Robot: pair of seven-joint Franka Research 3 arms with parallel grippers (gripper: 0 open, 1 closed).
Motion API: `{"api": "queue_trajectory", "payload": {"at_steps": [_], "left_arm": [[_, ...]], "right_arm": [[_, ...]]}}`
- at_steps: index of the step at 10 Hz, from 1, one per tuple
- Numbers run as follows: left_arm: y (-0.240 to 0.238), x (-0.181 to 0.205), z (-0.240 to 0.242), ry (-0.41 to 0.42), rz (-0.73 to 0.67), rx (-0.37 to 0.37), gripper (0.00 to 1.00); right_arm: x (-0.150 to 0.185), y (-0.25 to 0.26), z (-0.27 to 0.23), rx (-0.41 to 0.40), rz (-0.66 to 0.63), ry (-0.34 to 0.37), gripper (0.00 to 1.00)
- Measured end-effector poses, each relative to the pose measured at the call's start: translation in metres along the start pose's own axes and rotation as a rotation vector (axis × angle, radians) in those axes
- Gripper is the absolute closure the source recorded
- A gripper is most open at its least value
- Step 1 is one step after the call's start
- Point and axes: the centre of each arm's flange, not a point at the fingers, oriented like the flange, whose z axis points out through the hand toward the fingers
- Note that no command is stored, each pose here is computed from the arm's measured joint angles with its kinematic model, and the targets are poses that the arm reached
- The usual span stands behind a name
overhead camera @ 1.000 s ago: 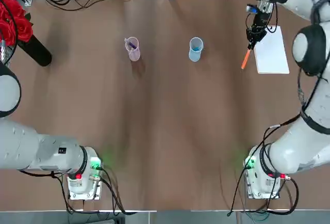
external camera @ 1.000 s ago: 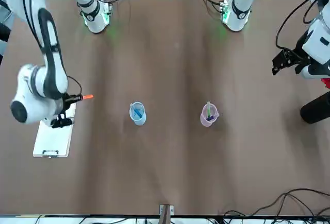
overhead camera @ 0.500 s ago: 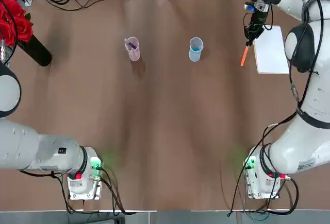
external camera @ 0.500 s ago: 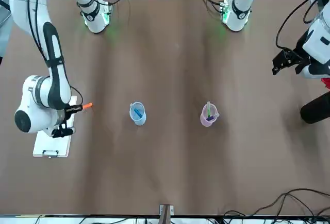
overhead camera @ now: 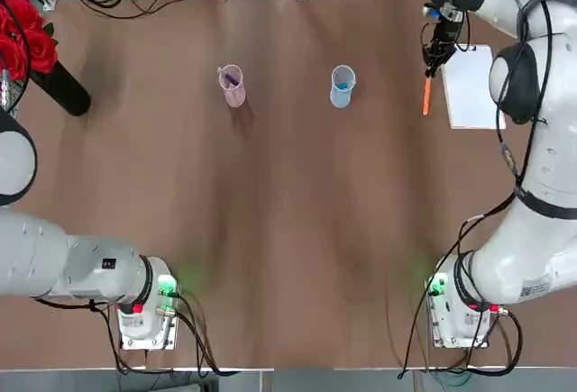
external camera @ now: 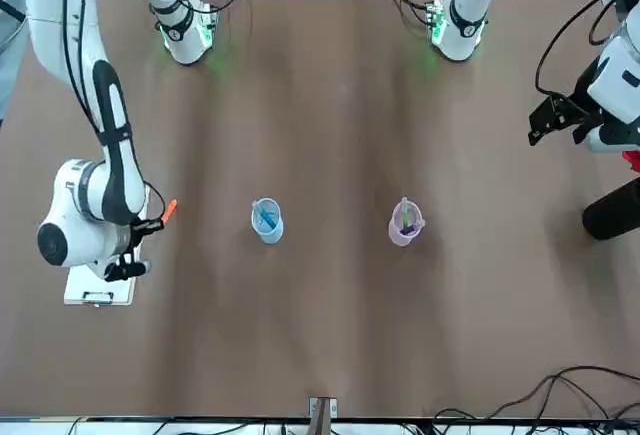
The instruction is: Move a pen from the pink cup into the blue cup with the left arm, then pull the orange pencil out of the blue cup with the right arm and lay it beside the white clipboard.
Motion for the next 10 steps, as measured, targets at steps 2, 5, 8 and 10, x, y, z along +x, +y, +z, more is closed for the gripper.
{"api": "queue_trajectory", "payload": {"at_steps": [2, 5, 8, 10], "left_arm": [[0.000, 0.000, 0.000, 0.000, 0.000, 0.000, 0.00], [0.000, 0.000, 0.000, 0.000, 0.000, 0.000, 0.00], [0.000, 0.000, 0.000, 0.000, 0.001, 0.000, 0.00], [0.000, 0.000, 0.000, 0.000, 0.001, 0.000, 0.00]], "right_arm": [[0.012, 0.000, -0.005, -0.010, -0.006, 0.039, 0.83], [0.034, 0.004, 0.001, 0.001, -0.003, 0.141, 0.83], [0.054, 0.015, 0.027, 0.007, -0.018, 0.200, 0.83], [0.055, 0.020, 0.029, 0.004, -0.024, 0.202, 0.83]]}}
